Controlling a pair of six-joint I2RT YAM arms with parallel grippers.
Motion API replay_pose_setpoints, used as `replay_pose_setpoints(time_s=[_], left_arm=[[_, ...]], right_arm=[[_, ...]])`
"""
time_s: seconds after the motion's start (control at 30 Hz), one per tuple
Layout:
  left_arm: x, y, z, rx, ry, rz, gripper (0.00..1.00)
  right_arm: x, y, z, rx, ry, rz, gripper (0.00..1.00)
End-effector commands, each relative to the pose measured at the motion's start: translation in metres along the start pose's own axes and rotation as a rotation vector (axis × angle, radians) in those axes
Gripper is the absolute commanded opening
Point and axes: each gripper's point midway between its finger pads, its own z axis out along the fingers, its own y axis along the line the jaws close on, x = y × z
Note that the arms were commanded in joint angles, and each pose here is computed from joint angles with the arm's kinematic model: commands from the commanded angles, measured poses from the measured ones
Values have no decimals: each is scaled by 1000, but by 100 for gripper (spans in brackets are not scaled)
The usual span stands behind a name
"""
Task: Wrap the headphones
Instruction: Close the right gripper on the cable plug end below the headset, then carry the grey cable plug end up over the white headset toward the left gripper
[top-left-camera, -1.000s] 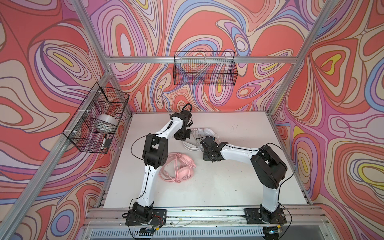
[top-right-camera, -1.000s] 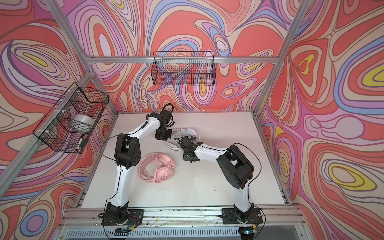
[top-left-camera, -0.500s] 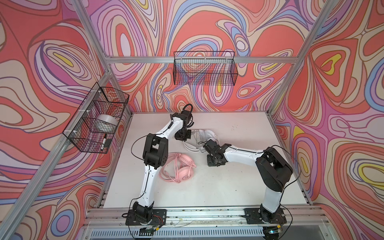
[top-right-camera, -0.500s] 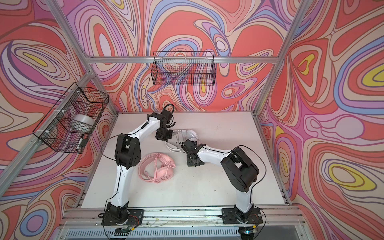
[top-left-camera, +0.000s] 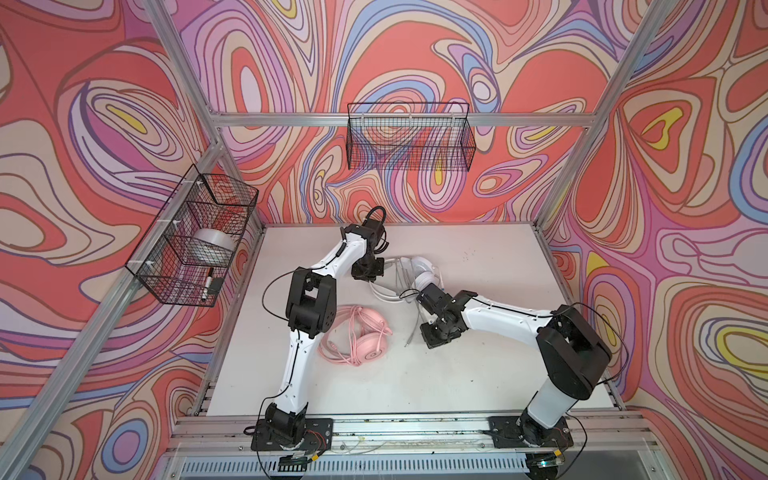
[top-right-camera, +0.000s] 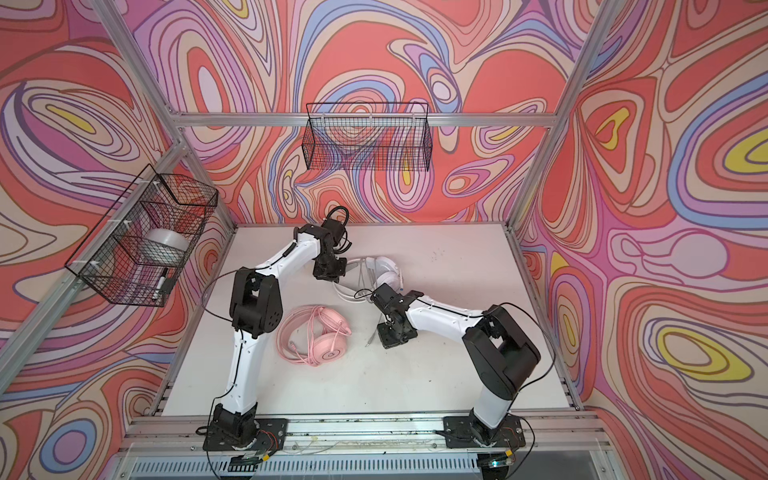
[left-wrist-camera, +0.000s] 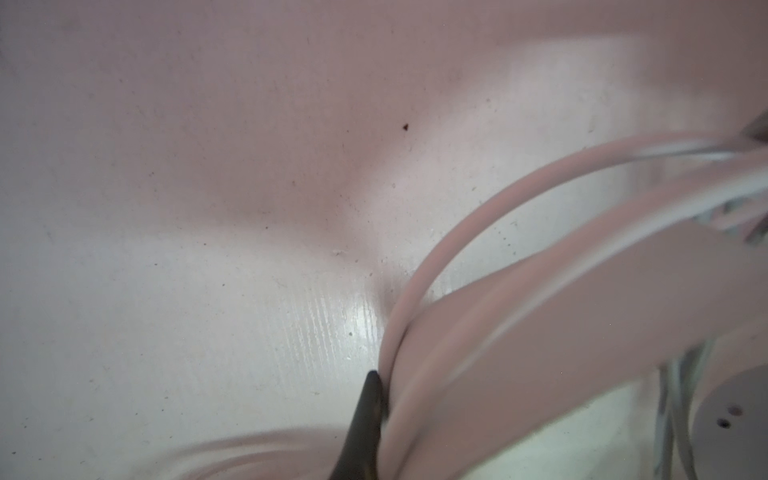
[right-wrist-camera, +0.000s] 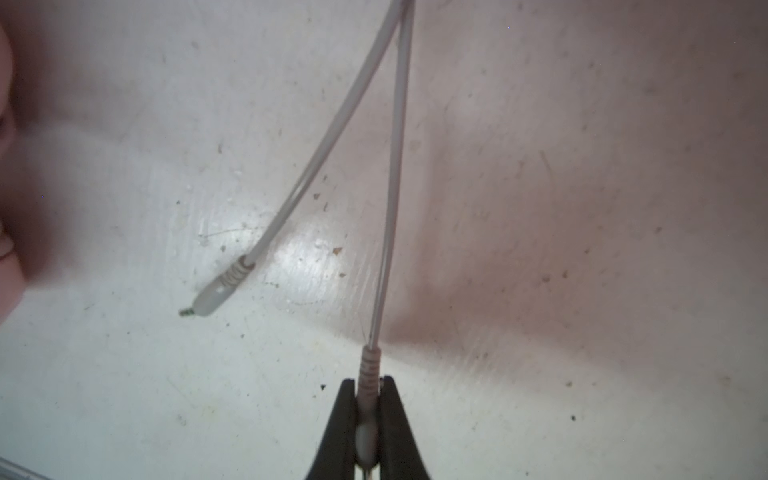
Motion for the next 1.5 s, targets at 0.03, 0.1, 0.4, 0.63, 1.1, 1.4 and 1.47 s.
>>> replay_pose_setpoints(time_s=[0.03, 0.1, 0.4, 0.63, 1.1, 1.4, 1.47], left_arm=[[-15, -9, -5, 58, -35, -68, 0], [-14, -11, -4, 67, -29, -74, 0], [-11, -3, 7, 31, -11, -99, 0], [-9, 0, 17, 12, 6, -115, 0], [-2, -2, 24, -31, 10, -59, 0], [0, -18, 29, -11, 10, -13, 0], [1, -24, 28, -2, 7, 9, 0]], right_arm=[[28, 9, -7, -56, 82, -93, 0], [30, 8, -8, -51, 82, -100, 0], [46, 33, -20, -202, 105, -179, 0], [46, 61, -44, -311, 99, -271, 0], [-18, 73, -103, -402, -122, -276, 0], [-62, 60, -140, -489, -272, -220, 0], [-73, 54, -140, -492, -286, -195, 0]])
